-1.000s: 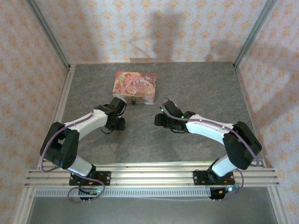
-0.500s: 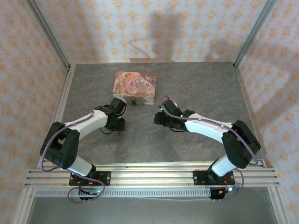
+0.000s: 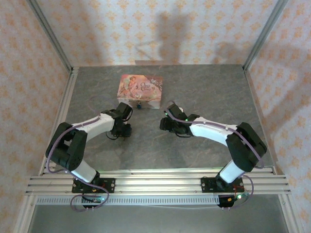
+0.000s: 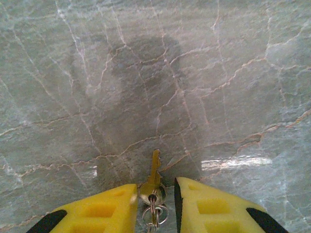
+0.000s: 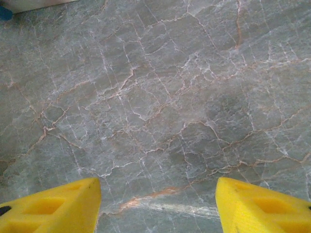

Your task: Unlock a padlock with a key

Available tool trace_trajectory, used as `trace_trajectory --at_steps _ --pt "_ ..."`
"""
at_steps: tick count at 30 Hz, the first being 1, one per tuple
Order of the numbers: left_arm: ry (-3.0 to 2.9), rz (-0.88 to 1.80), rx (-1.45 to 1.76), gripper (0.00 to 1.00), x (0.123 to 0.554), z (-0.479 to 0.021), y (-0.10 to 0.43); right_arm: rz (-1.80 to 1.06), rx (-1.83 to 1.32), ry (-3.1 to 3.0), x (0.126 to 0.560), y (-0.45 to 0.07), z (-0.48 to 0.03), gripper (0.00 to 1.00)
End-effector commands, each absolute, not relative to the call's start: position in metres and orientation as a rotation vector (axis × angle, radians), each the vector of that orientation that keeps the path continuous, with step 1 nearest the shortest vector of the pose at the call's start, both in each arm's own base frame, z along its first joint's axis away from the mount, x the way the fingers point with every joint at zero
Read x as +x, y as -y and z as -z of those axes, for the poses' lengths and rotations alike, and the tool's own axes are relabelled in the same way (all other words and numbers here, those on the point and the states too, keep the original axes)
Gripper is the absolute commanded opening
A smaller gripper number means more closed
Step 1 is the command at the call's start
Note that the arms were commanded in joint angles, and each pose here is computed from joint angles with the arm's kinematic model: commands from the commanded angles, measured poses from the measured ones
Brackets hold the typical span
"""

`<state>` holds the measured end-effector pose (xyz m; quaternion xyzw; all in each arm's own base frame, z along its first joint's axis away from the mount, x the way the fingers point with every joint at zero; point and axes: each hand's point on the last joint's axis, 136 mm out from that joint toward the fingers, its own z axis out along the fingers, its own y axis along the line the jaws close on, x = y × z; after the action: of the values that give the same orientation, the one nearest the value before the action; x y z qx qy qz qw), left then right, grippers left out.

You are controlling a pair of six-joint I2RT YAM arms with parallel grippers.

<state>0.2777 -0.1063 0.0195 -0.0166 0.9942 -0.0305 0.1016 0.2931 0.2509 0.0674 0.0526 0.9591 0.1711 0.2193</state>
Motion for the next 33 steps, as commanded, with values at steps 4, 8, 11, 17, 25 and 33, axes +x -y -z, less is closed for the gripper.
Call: trace_trajectory --at_steps 4,8,11,17,25,33 --pt "-2.953 0.062 -0.020 0.27 0.270 -0.018 0.102 -0.457 0.141 -2.644 0.299 -0.254 -0.071 0.64" --pt "-2.956 0.050 -0.013 0.27 0.267 -0.019 0.100 -0.456 0.138 -2.651 0.299 -0.256 -0.069 0.64" --pt "-2.963 0.059 -0.015 0.25 0.266 -0.016 0.101 -0.462 0.140 -2.657 0.300 -0.258 -0.067 0.64" --pt "-2.971 0.070 -0.013 0.19 0.265 -0.012 0.102 -0.471 0.145 -2.657 0.302 -0.261 -0.068 0.64" --pt "-2.951 0.133 0.010 0.03 0.266 -0.010 0.109 -0.489 0.171 -2.642 0.302 -0.260 -0.072 0.64" --pt "-2.858 0.237 0.070 0.00 0.271 -0.021 0.120 -0.634 0.316 -2.595 0.305 -0.255 -0.079 0.63"
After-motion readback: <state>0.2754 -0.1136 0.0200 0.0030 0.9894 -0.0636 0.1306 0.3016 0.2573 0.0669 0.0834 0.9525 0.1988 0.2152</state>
